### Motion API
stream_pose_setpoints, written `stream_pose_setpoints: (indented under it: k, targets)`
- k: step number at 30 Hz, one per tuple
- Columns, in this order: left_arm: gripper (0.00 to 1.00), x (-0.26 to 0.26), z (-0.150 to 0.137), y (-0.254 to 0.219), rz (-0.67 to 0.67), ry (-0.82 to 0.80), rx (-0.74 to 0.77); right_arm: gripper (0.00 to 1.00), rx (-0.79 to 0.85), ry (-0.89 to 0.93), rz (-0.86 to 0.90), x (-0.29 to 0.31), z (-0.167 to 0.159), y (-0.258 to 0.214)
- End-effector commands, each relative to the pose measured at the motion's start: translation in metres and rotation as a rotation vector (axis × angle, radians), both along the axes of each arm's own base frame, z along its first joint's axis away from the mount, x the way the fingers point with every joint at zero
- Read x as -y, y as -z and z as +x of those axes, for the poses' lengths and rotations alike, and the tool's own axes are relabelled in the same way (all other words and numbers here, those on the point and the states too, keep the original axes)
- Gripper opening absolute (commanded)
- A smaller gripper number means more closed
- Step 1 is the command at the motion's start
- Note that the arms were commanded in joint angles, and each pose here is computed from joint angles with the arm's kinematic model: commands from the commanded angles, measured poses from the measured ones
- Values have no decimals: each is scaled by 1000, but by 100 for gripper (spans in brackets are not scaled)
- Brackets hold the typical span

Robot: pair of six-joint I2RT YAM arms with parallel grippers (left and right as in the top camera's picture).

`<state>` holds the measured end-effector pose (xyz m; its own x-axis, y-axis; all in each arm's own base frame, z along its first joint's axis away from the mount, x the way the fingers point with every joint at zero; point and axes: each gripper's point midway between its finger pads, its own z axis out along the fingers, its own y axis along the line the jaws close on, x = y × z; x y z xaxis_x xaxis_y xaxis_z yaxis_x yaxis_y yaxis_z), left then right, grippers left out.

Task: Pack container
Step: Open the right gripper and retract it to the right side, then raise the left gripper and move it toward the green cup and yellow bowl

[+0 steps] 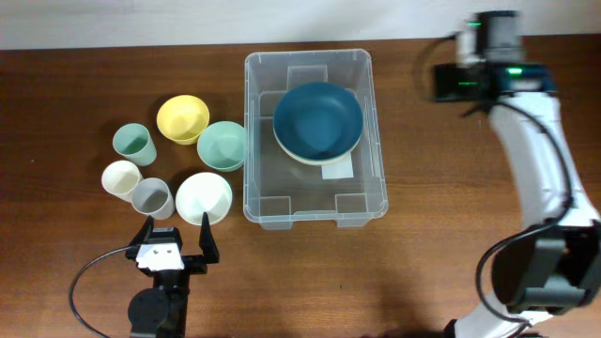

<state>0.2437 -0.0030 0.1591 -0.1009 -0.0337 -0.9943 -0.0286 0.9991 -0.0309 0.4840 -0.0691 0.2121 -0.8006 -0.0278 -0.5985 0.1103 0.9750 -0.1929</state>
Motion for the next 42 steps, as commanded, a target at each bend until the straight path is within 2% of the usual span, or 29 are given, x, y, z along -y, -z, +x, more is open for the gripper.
stream_pose_setpoints:
  k: [1,7,13,40,42]
  targets:
    - [100,0,0,4,18,7,-6,99,50,202,39,62,-16,-16]
    - [99,0,0,4,18,7,-6,99,54,343,47,128,-40,-15]
    - [100,0,0,4,18,7,-6,99,56,406,45,156,-53,-15]
    - [100,0,1,3,18,6,-2,99,56,416,45,161,-55,-15]
    - [99,-12,1,-6,61,-63,32,99,56,416,45,161,-55,-15]
